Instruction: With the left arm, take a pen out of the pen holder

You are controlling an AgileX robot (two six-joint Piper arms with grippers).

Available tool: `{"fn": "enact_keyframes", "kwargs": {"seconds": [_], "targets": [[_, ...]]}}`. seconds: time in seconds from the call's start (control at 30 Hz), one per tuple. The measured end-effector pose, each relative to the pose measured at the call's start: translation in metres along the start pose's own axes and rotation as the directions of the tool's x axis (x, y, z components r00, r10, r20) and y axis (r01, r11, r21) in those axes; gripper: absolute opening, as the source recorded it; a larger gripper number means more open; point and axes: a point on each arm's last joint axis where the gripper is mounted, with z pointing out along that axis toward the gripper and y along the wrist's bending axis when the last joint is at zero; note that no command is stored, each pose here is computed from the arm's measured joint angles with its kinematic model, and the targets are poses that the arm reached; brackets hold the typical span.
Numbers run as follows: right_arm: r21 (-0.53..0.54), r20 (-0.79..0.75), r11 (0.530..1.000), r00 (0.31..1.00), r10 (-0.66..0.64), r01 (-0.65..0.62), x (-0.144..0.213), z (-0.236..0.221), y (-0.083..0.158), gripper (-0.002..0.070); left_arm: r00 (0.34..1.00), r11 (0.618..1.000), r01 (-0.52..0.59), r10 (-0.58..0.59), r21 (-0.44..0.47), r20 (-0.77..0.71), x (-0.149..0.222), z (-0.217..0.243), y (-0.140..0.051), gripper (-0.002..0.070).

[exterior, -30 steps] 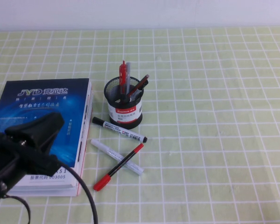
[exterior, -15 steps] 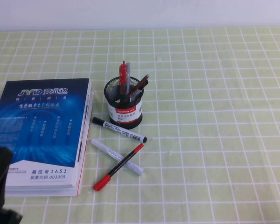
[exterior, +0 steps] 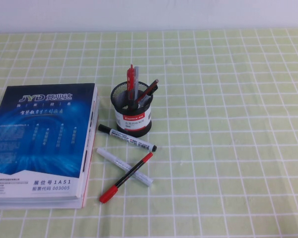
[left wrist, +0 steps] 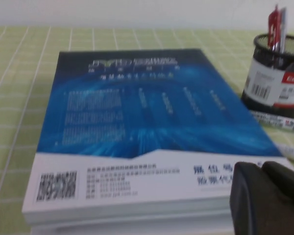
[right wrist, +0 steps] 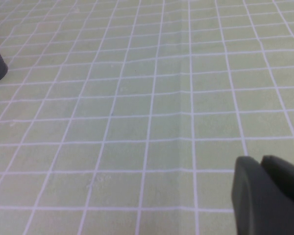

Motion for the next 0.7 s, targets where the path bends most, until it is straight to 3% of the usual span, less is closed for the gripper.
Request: {"fn": "enact_keyframes", "kwargs": {"seconds": [0.37,0.7], "targets": [[0.000,0.000,1.000,1.000,0.000,0.000,0.000,0.000,0.000,-0.0015,0.995,0.998,0.034,-0.038,-0.048,-0.096,0.010,-0.002,0.003,0.0000],[0.000,0.000,1.000,1.000,0.000,0.000,0.000,0.000,0.000,-0.0015,0.992,0.976,0.074,-0.092,-0.204,-0.081,0.010,-0.004,0.011,0.0000]]}}
